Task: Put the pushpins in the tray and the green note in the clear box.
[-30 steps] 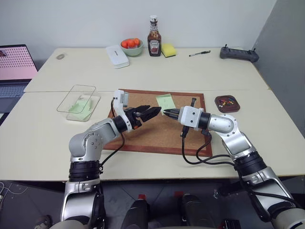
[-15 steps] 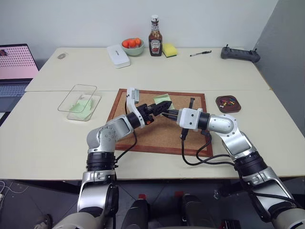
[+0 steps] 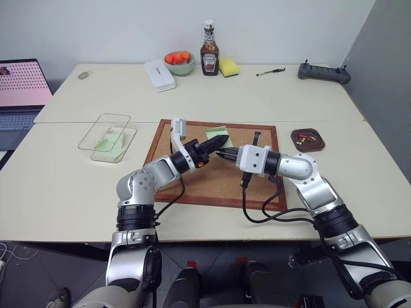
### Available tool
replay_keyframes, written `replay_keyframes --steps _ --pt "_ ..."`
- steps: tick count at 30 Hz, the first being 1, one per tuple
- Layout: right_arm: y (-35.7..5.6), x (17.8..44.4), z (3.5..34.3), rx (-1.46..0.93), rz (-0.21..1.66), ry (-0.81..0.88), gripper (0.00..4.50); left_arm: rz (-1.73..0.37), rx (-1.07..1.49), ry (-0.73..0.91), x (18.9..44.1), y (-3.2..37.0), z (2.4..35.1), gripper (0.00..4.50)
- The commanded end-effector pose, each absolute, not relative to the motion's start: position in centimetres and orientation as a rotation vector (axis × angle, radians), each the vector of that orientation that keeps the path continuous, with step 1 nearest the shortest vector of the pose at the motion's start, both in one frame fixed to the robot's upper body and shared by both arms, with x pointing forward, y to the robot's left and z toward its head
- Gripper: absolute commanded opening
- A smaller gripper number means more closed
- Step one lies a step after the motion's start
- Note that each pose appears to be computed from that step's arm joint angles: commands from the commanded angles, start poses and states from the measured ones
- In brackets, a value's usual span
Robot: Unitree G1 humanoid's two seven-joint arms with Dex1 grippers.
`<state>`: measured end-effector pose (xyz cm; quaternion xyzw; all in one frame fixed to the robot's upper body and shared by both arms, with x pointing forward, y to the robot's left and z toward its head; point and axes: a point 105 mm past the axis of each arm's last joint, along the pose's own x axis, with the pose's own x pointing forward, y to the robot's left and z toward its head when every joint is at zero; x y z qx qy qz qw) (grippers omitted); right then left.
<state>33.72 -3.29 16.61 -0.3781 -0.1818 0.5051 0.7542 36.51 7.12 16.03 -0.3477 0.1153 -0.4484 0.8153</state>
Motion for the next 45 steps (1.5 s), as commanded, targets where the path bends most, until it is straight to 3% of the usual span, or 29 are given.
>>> replay_keyframes --steps 1,5,18,24,32,40,45 --pt "-3.2 33.3 19.2 -0.795 1.058 -0.495 0.00 -0.971 -0.763 0.245 36.2 7.0 16.2 0.76" --pt "-3.3 33.4 19.6 -0.771 1.044 -0.497 0.00 -0.969 -0.770 0.244 36.2 7.2 16.1 0.01" --pt "-4.1 33.9 21.3 -0.619 0.939 -0.518 0.00 -0.974 -0.755 0.258 35.8 7.2 15.5 0.01" --pt "-4.4 34.0 21.7 -0.429 0.887 -0.468 0.00 -0.968 -0.740 0.251 35.6 7.0 15.3 0.01" --pt "-4.6 33.6 21.4 -0.356 0.886 -0.412 0.00 -0.933 -0.734 0.219 36.1 7.5 15.5 0.01" --pt "-6.8 33.9 21.2 -0.286 0.805 -0.350 0.00 -0.905 -0.699 0.199 36.2 8.5 15.8 0.01" --pt "-11.2 34.8 20.6 -0.342 0.667 -0.281 0.00 -0.904 -0.675 0.196 36.0 8.9 16.0 0.01"
